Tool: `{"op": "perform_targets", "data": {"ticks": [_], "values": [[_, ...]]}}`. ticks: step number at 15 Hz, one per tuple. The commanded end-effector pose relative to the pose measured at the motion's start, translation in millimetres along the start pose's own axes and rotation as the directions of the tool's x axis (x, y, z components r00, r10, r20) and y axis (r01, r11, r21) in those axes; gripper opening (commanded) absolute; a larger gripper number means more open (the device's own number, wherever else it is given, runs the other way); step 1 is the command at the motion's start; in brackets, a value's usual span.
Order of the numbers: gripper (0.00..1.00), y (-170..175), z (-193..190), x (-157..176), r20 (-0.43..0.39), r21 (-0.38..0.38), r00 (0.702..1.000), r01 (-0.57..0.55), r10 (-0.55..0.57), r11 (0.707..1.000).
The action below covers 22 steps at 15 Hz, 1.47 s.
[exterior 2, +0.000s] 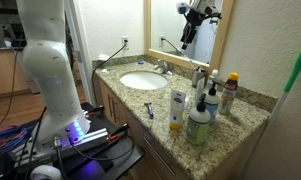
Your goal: Put the toothbrush and the tube on the countertop respectively
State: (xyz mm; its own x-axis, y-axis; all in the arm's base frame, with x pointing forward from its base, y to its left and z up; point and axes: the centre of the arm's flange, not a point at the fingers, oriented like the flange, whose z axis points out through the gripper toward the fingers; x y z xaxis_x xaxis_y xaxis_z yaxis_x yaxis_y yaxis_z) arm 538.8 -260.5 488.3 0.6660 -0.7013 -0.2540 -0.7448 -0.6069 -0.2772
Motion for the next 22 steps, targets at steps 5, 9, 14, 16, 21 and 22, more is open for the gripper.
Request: {"op": "perform_targets", "data": {"ticks": [5,9,14,16,21,22], "values": [[1.0,-31,33,66,-0.064,0.197,0.928,-0.348,0.366,0.917],[1.0,-27,63,88,-0.046,0.164,0.879,-0.462,0.475,0.871],[1.0,-24,85,89,-0.071,0.116,0.88,-0.46,0.47,0.88],[1.0,-23,113,102,-0.074,0.114,0.854,-0.506,0.515,0.855],[1.0,-18,147,122,0.028,0.25,0.794,-0.594,0.608,0.764],[1.0,-19,148,121,0.054,0.284,0.791,-0.597,0.61,0.75]]}}
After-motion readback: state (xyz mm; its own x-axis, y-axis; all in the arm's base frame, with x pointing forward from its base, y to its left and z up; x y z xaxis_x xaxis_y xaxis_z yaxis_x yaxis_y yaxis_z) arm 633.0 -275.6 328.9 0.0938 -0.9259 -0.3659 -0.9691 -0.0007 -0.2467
